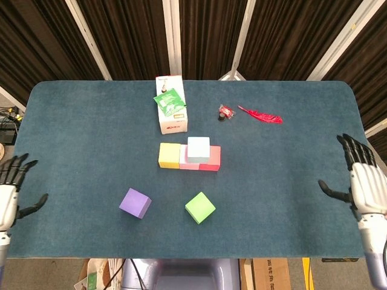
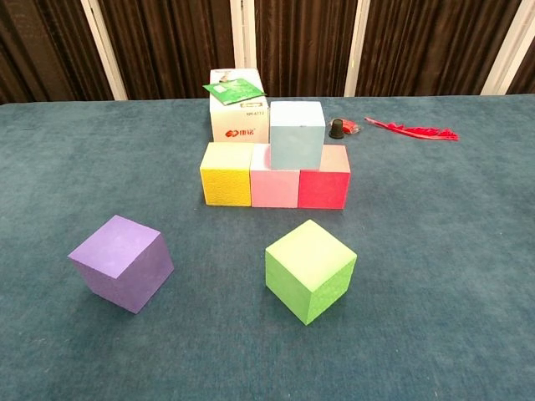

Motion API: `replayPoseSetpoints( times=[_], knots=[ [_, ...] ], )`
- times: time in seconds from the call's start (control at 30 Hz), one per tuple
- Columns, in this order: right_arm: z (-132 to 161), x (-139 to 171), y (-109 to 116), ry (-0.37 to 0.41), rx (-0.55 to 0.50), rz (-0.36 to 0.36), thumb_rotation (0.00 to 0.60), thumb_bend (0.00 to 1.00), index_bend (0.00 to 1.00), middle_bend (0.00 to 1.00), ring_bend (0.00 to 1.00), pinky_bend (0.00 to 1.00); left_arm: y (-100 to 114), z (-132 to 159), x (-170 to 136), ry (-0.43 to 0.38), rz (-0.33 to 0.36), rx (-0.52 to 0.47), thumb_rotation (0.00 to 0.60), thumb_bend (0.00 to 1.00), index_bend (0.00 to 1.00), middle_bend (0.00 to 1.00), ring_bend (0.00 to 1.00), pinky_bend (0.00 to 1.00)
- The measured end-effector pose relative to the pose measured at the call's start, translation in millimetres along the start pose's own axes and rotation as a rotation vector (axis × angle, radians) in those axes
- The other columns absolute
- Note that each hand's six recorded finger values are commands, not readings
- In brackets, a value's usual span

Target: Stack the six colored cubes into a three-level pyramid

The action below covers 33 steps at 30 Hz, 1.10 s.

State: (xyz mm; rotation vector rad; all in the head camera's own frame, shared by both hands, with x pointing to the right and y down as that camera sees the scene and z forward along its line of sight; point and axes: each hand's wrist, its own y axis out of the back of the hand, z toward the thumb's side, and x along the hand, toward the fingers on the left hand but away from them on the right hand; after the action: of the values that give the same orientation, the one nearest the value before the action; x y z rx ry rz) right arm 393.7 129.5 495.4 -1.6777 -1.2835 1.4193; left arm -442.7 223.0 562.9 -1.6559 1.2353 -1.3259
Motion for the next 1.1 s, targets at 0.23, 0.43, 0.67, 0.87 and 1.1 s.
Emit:
replayPoseSetpoints(
  times=[0.23,0.43,0.67,0.87,1.1],
  knots=[
    [-44,24,-35,0.02,0.11,-0.009,0.6,0.26,0.0,0.05,0.0,0.0,-17,25,19,-0.069,-0.135,-0.001,0.6,0.29,0.16,0.05,0.0,0.0],
    [-61,39,-59,0.028,0.214,-0.018,0.6,0.26,0.0,0.05,0.0,0.0,-32,44,35,-0.113,-0.269,-0.011,0.6,0.26,0.14,0.04,0.0,0.0],
    [-69,40,-67,-0.004,0.287,-0.024,0.6,0.25,0.0,0.05,0.0,0.0,-45,66,43,-0.154,-0.353,0.046,0.6,0.22,0.11,0.04,0.0,0.0],
    [-70,40,-66,-0.016,0.279,-0.079,0.6,0.24,0.0,0.05,0.0,0.0,-60,86,47,-0.22,-0.409,0.157,0.6,0.21,0.11,0.04,0.0,0.0],
    [-63,45,-66,-0.013,0.286,-0.129,0.6,0.24,0.0,0.05,0.0,0.0,-93,115,55,-0.312,-0.491,0.168,0.6,0.21,0.11,0.04,0.0,0.0]
  ],
)
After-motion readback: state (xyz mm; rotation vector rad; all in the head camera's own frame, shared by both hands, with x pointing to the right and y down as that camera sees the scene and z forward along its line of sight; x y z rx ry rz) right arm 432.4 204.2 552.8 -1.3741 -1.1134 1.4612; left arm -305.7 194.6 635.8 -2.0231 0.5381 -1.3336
